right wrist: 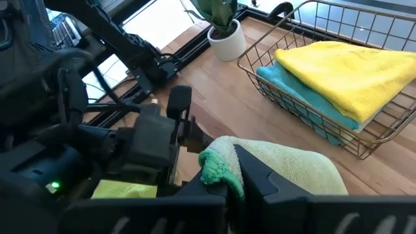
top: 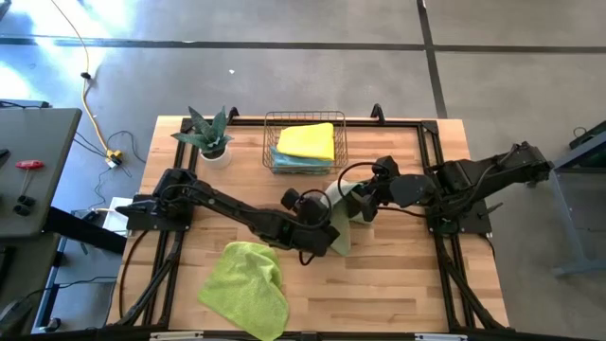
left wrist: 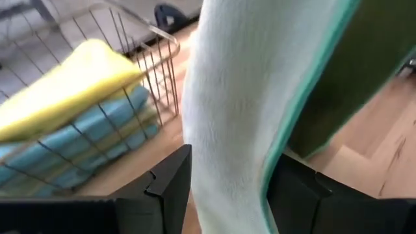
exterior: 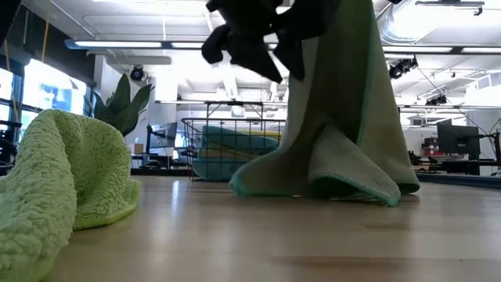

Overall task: Fold microfiber towels
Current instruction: Fold the light blue microfiber cloth

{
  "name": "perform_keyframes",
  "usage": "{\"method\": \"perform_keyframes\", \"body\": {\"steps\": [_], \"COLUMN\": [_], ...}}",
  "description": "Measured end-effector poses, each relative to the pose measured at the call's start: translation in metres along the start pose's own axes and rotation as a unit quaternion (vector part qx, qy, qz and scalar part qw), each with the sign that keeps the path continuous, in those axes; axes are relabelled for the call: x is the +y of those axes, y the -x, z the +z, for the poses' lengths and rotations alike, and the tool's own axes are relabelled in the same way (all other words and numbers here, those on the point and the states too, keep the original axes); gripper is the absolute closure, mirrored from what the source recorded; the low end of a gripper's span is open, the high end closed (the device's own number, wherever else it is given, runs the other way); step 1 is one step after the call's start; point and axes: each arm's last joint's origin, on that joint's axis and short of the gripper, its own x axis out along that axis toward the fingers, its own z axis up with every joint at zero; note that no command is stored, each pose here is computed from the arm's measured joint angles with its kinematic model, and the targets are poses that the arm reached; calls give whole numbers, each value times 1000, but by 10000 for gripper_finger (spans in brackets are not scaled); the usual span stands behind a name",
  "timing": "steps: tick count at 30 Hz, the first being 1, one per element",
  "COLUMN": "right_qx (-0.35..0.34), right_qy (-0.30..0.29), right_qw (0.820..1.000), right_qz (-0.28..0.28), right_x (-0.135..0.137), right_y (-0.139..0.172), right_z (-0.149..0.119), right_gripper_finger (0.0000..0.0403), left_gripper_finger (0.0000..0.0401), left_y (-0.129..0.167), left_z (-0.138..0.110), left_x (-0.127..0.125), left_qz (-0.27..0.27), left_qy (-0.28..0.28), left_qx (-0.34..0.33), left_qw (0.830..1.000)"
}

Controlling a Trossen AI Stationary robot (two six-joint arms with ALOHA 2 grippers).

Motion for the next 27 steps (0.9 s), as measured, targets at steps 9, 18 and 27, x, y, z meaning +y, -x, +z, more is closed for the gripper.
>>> {"method": "perform_keyframes", "body": {"steps": [9, 18, 27], "right_qx": [-3, -2, 0], "right_qy": [2, 4, 9], "right_qw": [1000, 1000, 1000], "right_qz": [3, 8, 8], "right_x": [0, 0, -1], "right_y": [1, 2, 3], "right_z": [1, 1, 2], "right_gripper_finger": [403, 403, 403], "left_gripper_finger": [233, 237, 309], "left_y": [-12, -24, -2], "left_z": [-21, -52, -71], "left_x": [-9, -21, -15], "left_qz": [-43, -49, -10], "left_qy": [21, 48, 2], "left_qx": [72, 134, 177], "left_qw": [996, 989, 984]}}
